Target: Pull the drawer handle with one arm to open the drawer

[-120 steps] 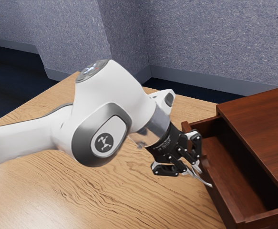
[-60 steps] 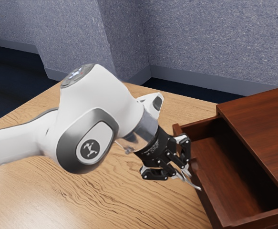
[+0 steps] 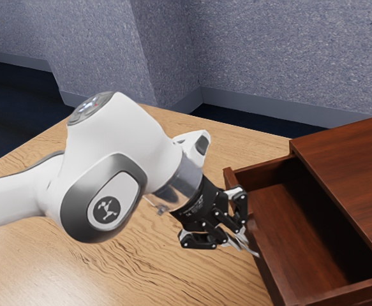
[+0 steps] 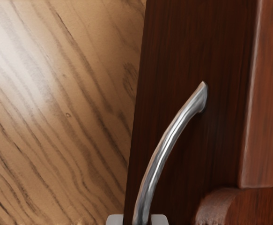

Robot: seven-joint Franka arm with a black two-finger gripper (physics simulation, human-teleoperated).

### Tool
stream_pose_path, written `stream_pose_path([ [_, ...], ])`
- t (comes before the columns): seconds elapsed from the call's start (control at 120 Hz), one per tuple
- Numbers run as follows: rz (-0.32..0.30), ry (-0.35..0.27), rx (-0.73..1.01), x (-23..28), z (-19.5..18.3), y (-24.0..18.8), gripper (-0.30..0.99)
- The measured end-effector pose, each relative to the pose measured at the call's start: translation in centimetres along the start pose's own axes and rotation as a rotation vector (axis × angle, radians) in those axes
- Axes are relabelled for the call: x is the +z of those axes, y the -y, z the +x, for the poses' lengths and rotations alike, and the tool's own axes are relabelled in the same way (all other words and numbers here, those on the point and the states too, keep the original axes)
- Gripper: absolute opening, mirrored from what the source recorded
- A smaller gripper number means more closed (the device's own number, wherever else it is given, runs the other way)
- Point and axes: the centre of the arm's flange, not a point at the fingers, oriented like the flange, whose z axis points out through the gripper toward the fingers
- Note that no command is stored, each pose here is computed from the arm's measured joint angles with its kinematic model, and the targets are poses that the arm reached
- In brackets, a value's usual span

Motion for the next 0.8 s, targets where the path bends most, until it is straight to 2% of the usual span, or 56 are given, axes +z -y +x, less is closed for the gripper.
stream_pose_path([
  [0.8,0.013,-0.018,-0.024,-1.8,0.4,3.1,-0.02],
])
